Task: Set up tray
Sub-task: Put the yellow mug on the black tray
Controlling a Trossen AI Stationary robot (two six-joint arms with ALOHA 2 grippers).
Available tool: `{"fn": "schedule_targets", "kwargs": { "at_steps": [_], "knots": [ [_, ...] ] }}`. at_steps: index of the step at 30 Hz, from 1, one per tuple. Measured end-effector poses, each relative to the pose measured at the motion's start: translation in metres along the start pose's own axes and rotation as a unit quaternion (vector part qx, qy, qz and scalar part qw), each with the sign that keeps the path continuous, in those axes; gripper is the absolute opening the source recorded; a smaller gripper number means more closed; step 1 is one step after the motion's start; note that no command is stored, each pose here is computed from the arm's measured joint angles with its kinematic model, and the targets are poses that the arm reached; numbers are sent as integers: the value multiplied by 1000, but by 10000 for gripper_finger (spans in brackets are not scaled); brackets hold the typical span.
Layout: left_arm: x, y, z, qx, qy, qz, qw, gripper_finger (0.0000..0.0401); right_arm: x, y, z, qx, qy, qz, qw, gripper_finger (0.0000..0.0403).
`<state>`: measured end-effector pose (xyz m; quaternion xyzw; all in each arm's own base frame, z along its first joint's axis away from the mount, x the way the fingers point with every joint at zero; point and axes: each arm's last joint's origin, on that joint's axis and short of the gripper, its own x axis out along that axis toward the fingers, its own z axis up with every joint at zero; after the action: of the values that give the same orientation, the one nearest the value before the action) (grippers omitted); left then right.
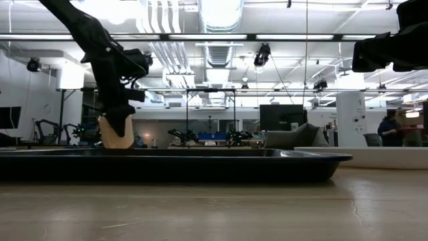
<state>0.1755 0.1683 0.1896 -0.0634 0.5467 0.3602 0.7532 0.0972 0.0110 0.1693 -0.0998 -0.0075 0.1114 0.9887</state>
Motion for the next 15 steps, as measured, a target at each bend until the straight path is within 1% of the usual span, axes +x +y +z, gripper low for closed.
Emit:
{"fn": "schedule_targets", "kwargs": {
  "at_steps": [5,9,15],
  "knots": [
    [-5,-7,2,16,2,-15,1000,2,0,0,0,0,0,0,1000,68],
    [-9,-18,4,52,-8,-62,997,1,0,0,0,0,0,0,1000,68],
    [-24,-34,11,91,-7,-86,992,1,0,0,0,0,0,0,1000,68]
  ]
}}
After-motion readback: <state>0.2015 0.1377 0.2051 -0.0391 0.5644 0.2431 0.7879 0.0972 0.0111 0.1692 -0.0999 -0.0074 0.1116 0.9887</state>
